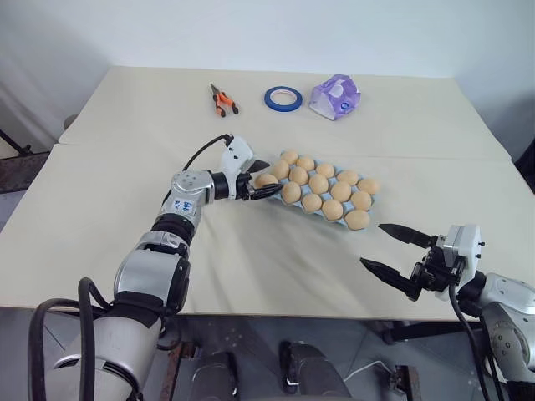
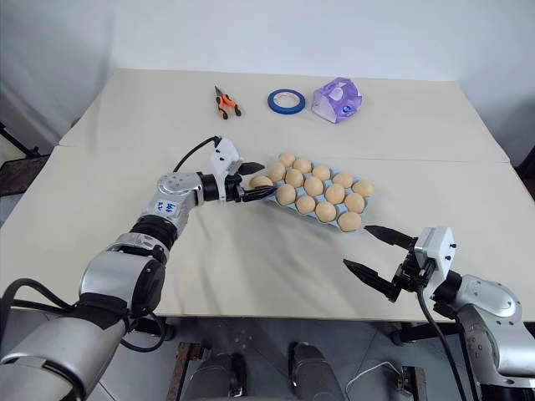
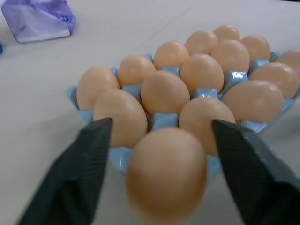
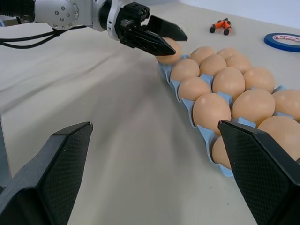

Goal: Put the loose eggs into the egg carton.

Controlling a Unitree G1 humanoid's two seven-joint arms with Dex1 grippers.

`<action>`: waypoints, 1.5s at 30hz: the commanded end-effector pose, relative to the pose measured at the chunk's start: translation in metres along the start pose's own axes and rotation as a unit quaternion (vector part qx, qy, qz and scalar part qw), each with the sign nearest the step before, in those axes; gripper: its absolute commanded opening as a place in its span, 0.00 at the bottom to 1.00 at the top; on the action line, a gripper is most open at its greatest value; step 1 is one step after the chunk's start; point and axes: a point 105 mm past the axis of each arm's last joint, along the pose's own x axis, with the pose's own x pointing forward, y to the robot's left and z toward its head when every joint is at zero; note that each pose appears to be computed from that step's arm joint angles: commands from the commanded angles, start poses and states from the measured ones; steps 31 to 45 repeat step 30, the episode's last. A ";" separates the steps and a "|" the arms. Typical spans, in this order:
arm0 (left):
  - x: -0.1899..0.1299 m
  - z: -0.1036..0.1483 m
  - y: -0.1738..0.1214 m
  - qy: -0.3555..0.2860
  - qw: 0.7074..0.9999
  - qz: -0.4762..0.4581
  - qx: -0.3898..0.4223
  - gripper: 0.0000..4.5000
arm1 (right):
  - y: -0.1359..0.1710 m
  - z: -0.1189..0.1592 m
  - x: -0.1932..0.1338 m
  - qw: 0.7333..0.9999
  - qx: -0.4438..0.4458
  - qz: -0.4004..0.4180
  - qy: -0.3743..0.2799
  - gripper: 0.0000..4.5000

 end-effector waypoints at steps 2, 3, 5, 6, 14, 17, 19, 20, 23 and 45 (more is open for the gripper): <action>0.002 0.032 0.005 -0.054 0.998 -0.005 0.021 0.99 | -0.004 0.014 0.001 1.000 -0.022 -0.001 -0.019 1.00; 0.000 0.036 0.006 -0.062 0.998 -0.003 0.021 0.99 | -0.004 0.014 0.001 1.000 -0.023 0.000 -0.020 1.00; -0.007 0.054 0.011 -0.107 0.994 -0.005 0.019 0.99 | -0.006 0.015 0.002 0.999 -0.026 0.002 -0.020 1.00; -0.013 0.062 0.016 -0.129 0.992 -0.001 0.012 0.99 | -0.006 0.016 0.003 0.999 -0.027 0.002 -0.021 1.00; -0.069 0.061 0.018 -0.134 0.989 -0.055 0.017 0.99 | -0.010 0.021 0.002 0.999 -0.037 0.011 -0.022 1.00; -0.096 0.047 0.010 -0.112 0.990 -0.089 0.004 0.99 | -0.014 0.023 0.003 0.999 -0.042 0.018 -0.018 1.00; -0.116 0.035 0.007 -0.093 0.991 -0.093 0.003 0.99 | -0.017 0.024 0.005 0.999 -0.045 0.026 -0.016 1.00; -0.122 0.031 0.006 -0.084 0.992 -0.092 0.004 0.99 | -0.018 0.025 0.006 0.998 -0.045 0.030 -0.016 1.00; -0.138 0.021 0.003 -0.059 0.996 -0.073 0.003 0.99 | -0.020 0.025 0.011 0.998 -0.045 0.045 -0.014 1.00; -0.158 0.007 -0.005 -0.032 0.998 -0.055 0.018 0.99 | -0.024 0.024 0.022 0.996 -0.044 0.078 -0.008 1.00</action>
